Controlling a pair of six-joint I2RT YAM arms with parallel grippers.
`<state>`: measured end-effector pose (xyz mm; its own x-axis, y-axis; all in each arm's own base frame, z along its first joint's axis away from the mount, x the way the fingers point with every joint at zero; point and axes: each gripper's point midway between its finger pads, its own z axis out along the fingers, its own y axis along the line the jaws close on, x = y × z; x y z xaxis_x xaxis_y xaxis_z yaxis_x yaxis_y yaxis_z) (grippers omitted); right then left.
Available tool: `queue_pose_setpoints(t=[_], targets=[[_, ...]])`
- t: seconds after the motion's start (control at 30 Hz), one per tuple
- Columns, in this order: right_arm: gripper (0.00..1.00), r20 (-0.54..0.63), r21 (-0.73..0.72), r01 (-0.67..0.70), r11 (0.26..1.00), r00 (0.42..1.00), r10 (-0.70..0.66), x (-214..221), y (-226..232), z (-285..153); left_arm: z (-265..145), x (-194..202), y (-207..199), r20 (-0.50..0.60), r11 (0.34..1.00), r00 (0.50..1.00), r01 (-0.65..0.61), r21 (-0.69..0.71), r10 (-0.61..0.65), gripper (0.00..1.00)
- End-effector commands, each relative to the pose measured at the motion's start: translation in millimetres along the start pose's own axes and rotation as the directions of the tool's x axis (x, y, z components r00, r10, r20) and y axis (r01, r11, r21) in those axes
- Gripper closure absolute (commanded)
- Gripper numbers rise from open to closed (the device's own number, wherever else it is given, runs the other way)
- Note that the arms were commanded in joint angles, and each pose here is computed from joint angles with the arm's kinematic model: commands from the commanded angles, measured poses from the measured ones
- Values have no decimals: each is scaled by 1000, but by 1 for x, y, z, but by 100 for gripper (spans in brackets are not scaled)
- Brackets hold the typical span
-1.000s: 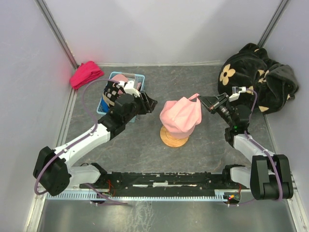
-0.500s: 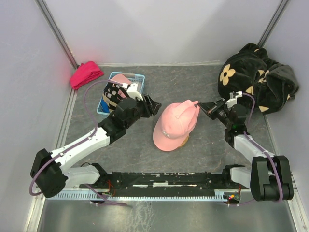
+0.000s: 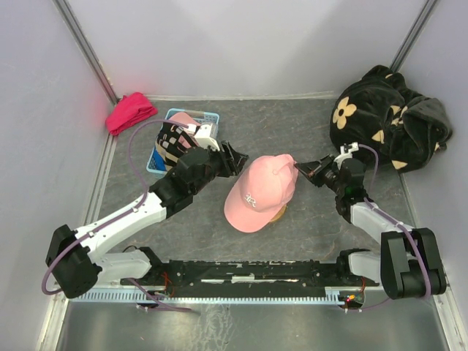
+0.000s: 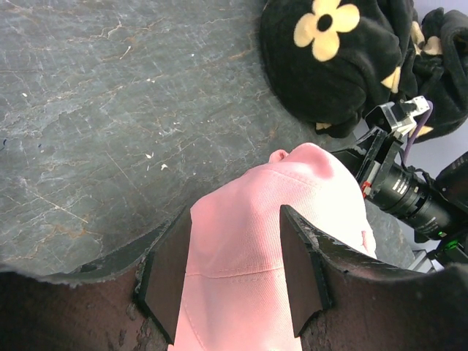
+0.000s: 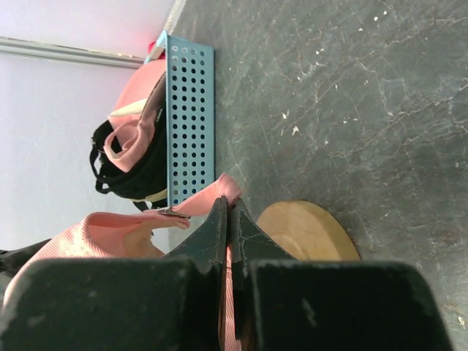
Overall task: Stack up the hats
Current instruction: Place the hat on the hat stand.
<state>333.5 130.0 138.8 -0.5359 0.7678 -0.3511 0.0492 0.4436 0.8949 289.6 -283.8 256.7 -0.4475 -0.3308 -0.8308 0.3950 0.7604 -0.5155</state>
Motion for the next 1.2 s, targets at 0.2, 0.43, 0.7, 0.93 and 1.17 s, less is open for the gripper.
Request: queue_pose_setpoints(t=[0.2,0.43,0.7,0.93,1.17], targets=[[98,35,92,37,995,999,-40,6,-23,-2,0,-27,-15,69,998,996,-56,18,54,41],[92,33,95,54,994,998,-57,7,-20,-5,6,-16,-9,45,998,997,-68,-1,68,41],[65,55,42,106,993,993,-108,2,5,-12,1,-22,-4,74,997,995,-69,-33,72,41],[55,60,7,121,993,991,-121,1,18,-13,-1,-26,3,84,995,994,-64,-74,70,40],[53,69,-5,123,992,990,-123,-1,24,-15,0,-24,3,79,995,994,-64,-74,70,40]])
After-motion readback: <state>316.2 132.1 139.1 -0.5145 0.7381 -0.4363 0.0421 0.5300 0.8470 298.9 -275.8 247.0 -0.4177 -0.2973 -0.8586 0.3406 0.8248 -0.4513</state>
